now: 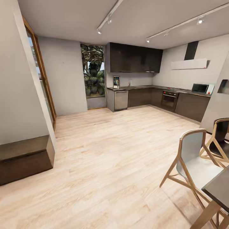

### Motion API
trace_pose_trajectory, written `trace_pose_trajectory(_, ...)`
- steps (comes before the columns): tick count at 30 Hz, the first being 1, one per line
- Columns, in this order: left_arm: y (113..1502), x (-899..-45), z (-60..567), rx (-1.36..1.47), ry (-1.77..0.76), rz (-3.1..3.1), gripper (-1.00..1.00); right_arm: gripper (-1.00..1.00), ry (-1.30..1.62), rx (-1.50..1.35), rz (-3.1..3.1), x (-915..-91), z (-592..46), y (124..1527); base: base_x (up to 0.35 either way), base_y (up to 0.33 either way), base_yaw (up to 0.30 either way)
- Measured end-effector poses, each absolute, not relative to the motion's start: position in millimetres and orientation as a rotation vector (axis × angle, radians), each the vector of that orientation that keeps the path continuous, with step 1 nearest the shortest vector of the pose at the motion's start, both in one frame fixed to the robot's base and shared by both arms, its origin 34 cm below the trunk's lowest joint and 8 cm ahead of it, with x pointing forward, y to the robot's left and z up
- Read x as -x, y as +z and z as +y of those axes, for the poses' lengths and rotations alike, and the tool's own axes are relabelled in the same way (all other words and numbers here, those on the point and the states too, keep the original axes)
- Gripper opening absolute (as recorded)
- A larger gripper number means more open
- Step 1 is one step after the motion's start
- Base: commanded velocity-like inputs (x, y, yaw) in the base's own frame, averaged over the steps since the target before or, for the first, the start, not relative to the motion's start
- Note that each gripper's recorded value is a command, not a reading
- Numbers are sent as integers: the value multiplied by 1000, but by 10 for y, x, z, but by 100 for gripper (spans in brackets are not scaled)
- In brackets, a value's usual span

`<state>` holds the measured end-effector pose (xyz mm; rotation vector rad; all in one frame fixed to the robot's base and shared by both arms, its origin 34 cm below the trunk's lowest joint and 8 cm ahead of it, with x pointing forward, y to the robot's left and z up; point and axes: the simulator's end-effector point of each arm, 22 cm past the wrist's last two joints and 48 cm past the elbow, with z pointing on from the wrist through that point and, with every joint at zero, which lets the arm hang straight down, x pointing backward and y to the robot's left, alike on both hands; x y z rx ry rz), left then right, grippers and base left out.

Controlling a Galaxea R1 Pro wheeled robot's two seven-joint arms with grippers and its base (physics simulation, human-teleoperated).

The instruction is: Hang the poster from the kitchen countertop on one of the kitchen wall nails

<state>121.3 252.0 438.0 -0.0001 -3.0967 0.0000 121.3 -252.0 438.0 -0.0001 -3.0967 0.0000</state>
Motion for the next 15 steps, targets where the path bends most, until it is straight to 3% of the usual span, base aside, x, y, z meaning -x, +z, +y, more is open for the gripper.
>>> trace_pose_trajectory(15, 4403, -1012, 2154, -15, 73, -3092, 100, 100, -13, 1, -3149, -1576, -2455, 4373, 0, 0, 0)
